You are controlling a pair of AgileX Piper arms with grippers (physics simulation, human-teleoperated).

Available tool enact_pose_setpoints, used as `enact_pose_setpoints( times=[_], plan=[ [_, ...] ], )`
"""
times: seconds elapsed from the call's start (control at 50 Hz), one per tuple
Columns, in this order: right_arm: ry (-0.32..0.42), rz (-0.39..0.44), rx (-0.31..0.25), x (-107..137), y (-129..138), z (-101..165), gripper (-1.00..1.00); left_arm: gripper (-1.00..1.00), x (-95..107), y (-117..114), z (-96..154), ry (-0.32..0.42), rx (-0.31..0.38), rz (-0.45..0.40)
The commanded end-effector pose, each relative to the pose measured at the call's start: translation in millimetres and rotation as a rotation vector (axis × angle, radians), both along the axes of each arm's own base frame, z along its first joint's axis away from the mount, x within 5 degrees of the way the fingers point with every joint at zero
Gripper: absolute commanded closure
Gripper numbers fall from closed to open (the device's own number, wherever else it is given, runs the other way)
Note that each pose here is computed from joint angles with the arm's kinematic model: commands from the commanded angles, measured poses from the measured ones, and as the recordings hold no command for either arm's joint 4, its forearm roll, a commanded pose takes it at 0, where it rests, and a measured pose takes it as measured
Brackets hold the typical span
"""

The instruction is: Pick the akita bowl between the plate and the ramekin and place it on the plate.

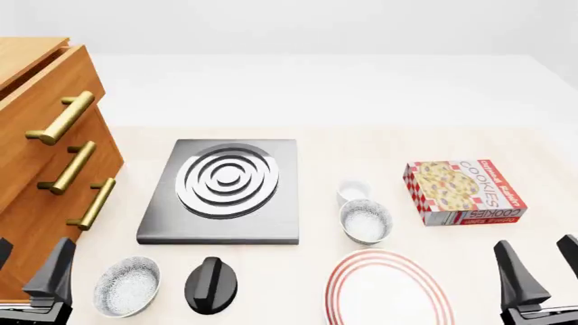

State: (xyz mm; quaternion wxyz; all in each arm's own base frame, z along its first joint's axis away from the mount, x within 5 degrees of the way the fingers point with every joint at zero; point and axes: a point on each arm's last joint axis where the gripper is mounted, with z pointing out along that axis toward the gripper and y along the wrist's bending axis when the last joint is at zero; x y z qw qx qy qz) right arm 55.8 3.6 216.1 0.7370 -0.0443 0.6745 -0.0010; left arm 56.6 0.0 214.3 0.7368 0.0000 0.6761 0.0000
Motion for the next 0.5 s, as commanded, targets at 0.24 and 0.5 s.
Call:
enact_pose_setpoints(
  times=[0.24, 0.5],
  plan=[
    [-0.123, 0.044, -0.023, -24.5, 0.0, 77.6, -1.00, -1.00, 0.0, 0.0, 0.1, 0.000, 0.000, 0.000],
    [-0.122, 0.066, -0.020, -32.3, -0.4, 135.1, -1.00, -1.00, 0.0, 0.0, 0.1, 0.000, 0.000, 0.000]
  ],
)
